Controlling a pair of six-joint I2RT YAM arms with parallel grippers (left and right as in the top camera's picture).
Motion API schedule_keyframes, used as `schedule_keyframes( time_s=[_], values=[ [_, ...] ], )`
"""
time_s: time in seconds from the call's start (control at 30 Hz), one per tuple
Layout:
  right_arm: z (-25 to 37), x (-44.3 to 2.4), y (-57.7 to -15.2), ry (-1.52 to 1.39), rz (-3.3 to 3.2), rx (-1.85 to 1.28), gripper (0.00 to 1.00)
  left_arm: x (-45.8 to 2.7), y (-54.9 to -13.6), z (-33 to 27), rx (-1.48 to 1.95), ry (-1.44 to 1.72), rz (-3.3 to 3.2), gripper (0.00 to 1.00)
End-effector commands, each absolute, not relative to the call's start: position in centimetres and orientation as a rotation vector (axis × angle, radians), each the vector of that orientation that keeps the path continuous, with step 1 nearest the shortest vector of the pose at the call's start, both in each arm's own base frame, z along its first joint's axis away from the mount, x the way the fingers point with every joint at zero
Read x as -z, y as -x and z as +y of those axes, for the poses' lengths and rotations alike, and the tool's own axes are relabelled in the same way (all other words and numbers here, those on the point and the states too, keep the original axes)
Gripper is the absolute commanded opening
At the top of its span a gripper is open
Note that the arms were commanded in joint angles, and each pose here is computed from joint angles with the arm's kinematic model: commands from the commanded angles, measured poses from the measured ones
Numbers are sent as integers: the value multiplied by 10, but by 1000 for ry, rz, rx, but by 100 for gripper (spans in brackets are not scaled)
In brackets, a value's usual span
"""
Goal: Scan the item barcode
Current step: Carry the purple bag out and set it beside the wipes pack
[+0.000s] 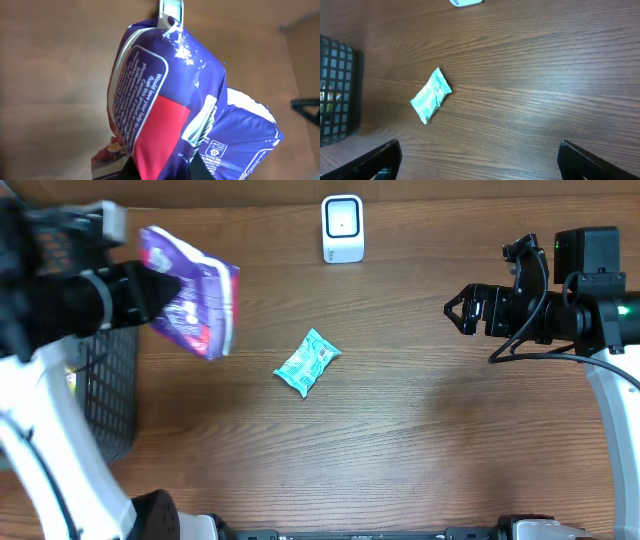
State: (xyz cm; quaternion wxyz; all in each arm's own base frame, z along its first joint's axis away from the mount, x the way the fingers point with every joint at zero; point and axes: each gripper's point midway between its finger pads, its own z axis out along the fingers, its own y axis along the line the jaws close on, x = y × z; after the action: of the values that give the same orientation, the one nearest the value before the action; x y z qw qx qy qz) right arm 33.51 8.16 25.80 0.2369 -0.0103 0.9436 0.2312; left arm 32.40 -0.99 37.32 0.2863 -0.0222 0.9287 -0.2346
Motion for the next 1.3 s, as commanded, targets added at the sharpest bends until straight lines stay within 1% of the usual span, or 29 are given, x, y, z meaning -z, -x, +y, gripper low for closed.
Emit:
schedule_keyframes(
  time_s=[0.0,0.27,0.47,0.6,0.63,0.67,0.7,0.77,0.8,0.87,0.93,1.07,1.2,1.27],
  values=[
    [83,-269,-338,45,2554,-624,100,-338,-331,-28,689,14,2569,4],
    [83,-269,-338,46,2554,-624,100,-223,-350,-2,376,388,2786,4],
    [83,-269,-338,45,2554,-624,100,-138,-346,-11,386,532,2846,4],
    [83,-269,-338,46,2554,-624,100,-93,-335,-30,433,492,2882,4],
    [83,-269,-338,45,2554,-624,100,-87,-332,-33,436,481,2889,6],
    [83,-269,-338,45,2554,-624,100,-82,-330,-35,436,473,2897,13],
    [83,-269,-338,45,2555,-623,100,-79,-327,-37,436,466,2904,24],
    [83,-269,-338,45,2554,-624,100,-78,-326,-39,432,458,2909,44],
    [83,-269,-338,45,2555,-623,100,-79,-328,-39,432,457,2904,56],
    [83,-269,-338,45,2554,-624,100,-84,-333,-37,432,456,2887,70],
    [83,-269,-338,45,2555,-623,100,-94,-341,-35,434,458,2860,74],
    [83,-269,-338,45,2554,-624,100,-139,-362,-32,427,393,2796,75],
    [83,-269,-338,45,2554,-624,100,-213,-381,-25,366,304,2693,77],
    [83,-269,-338,45,2554,-624,100,-258,-386,-18,314,270,2620,79]
  ],
)
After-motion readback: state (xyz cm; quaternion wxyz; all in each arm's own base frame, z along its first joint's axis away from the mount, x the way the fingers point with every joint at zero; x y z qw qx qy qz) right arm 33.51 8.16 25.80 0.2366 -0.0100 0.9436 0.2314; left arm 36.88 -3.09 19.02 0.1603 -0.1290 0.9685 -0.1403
